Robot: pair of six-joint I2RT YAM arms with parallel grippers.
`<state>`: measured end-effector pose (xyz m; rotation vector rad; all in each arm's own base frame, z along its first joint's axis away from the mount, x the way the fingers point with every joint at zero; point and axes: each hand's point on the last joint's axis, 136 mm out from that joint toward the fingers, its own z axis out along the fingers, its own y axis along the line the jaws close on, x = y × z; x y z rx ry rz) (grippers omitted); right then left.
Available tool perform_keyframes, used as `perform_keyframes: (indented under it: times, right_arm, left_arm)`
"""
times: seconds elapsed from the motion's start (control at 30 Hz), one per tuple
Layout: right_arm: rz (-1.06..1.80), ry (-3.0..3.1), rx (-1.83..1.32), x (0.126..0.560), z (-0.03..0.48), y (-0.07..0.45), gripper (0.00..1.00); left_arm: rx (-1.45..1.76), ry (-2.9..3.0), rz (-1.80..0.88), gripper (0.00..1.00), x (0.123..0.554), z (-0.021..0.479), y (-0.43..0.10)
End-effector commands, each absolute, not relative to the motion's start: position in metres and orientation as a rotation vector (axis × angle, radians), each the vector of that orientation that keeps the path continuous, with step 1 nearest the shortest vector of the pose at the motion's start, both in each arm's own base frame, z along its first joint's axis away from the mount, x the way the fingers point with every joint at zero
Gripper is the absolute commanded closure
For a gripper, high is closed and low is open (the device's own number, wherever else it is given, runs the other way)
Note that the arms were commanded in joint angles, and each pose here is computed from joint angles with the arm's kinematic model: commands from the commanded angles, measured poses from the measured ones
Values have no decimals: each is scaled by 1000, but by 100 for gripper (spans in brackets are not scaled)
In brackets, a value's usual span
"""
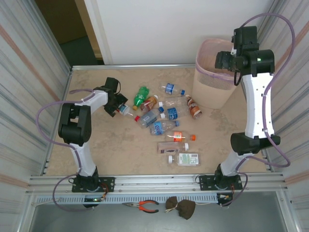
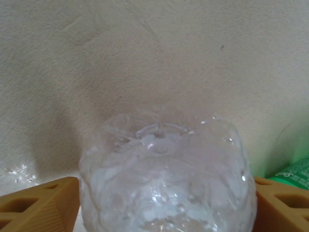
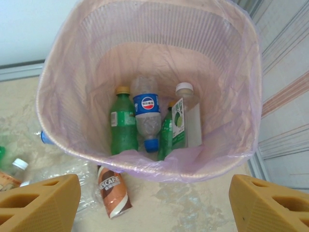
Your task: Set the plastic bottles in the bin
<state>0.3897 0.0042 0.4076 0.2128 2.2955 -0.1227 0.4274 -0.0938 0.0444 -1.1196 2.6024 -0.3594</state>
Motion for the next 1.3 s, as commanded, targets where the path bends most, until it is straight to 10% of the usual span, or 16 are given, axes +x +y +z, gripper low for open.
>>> perform_keyframes:
  times: [0.0,0.63,1.27]
  right_arm:
    - [-162,2289,189,377,414,3,21]
    - [134,2233,58,365,422,49,20]
    - [730,1785,-299,325,461,136,16]
  left_arm:
    - [-1146,2594,-364,24,427,36,-87]
    - [-1026,2481,-417,40,423,87,-79]
    - [-193,1894,-903,45,407,310,-135]
